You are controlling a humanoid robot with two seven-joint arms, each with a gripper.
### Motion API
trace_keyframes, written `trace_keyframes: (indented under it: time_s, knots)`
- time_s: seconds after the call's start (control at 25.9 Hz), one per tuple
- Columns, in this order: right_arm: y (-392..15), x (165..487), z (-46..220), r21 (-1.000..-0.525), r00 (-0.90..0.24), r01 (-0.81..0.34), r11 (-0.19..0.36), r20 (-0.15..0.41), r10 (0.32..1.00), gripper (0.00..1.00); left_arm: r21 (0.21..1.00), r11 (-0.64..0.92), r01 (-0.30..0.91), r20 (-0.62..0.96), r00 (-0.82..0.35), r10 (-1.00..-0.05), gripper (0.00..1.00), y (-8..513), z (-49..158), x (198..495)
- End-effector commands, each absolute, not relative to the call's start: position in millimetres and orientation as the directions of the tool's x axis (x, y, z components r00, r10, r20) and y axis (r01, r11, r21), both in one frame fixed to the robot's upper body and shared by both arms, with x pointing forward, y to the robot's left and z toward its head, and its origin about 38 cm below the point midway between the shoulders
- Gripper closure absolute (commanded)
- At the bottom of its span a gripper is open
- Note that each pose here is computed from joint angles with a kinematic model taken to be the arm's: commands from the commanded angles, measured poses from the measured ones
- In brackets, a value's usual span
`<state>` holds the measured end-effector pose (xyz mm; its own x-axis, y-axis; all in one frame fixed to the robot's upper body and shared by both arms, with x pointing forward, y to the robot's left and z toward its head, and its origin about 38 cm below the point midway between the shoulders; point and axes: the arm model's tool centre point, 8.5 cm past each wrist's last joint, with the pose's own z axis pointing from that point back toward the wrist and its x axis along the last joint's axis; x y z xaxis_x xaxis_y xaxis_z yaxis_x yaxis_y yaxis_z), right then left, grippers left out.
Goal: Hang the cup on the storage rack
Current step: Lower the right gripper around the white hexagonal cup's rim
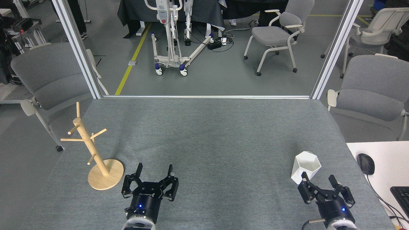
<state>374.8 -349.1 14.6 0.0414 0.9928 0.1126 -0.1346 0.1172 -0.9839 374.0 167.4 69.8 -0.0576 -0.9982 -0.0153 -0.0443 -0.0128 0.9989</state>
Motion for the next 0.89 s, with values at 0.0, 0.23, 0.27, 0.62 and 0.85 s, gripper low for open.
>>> trace_keyframes:
  time_s: [0.0, 0.23, 0.27, 0.62, 0.85]
  knots:
    - [-352, 376, 1, -0.979, 0.051, -0.174, 0.11, 0.102, 0.993, 0.01, 1.0, -0.009, -0.024, -0.011, -0.088, -0.996, 0.0, 154, 61, 363]
    - [-354, 383, 7, -0.982, 0.046, -0.163, 0.092, 0.086, 0.995, 0.01, 0.999, -0.005, -0.032, -0.008, -0.101, -0.995, 0.0, 149, 64, 362]
    - [-353, 383, 5, -0.981, 0.043, -0.17, 0.093, 0.087, 0.995, 0.01, 0.999, -0.007, -0.032, -0.01, -0.101, -0.995, 0.0, 149, 64, 362]
    - [-342, 403, 9, -0.982, 0.042, -0.171, 0.082, 0.076, 0.996, 0.01, 1.0, -0.008, -0.021, -0.011, -0.101, -0.995, 0.0, 151, 60, 359]
    - [-342, 407, 7, -0.98, 0.049, -0.178, 0.087, 0.079, 0.996, 0.01, 1.0, -0.008, -0.017, -0.009, -0.101, -0.995, 0.0, 150, 59, 360]
